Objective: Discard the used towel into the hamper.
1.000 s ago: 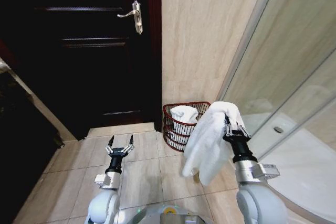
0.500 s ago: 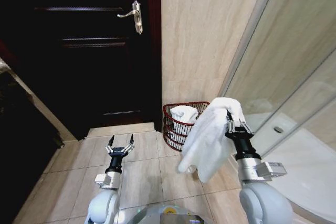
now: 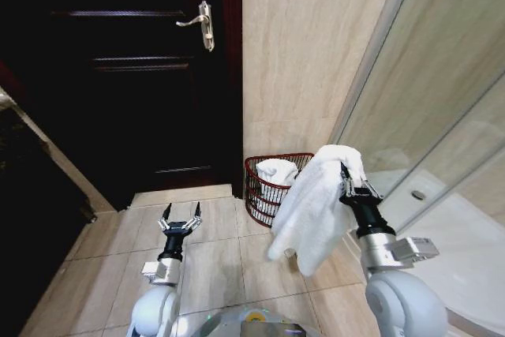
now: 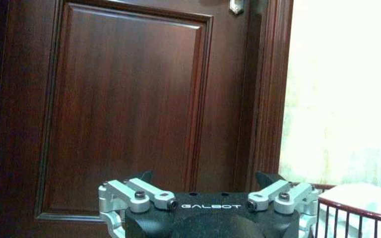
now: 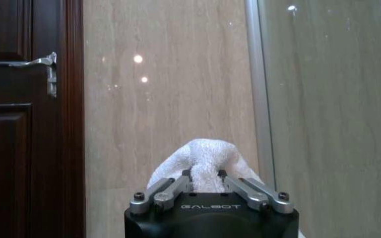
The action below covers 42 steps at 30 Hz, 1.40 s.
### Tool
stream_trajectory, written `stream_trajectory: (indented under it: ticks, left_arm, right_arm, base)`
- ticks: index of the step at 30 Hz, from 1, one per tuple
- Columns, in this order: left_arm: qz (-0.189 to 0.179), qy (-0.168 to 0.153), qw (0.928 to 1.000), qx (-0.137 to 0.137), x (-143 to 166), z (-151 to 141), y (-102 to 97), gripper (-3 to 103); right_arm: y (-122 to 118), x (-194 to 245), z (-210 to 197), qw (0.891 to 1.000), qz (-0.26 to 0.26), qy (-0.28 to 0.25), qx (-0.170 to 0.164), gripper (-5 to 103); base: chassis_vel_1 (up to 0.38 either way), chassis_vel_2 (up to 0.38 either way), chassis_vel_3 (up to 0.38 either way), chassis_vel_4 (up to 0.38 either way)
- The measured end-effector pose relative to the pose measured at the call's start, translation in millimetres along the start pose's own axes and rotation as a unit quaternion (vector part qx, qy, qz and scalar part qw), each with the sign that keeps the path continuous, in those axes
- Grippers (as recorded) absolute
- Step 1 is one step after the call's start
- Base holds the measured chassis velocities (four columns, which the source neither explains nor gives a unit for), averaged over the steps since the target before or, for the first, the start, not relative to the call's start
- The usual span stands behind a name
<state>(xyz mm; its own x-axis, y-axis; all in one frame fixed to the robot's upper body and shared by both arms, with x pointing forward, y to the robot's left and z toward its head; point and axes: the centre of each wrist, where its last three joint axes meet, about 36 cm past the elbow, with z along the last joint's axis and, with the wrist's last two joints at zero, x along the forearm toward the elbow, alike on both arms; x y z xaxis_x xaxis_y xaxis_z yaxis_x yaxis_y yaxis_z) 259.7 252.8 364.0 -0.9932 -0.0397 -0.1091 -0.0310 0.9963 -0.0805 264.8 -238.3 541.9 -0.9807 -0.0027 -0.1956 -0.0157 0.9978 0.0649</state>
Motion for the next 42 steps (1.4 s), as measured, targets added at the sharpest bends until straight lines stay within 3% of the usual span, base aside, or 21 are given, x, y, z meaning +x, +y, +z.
stream_trajectory:
  ticks: [6,42]
  left_arm:
    - [-0.005,0.012,0.9999,-0.001,-0.5,-4.5,-1.0,100]
    - [-0.013,0.006,0.9998,-0.01,-10.7,-33.0,-2.6,100]
  right_arm:
    - [0.2,1.1,0.8,1.0,0.004,0.002,0.005,12]
    - [-1.6,-4.6,-3.1,1.0,-0.004,-0.009,0.015,12]
  base:
    - [0.0,0.0,0.0,0.0]
    - [0.0,0.0,0.0,0.0]
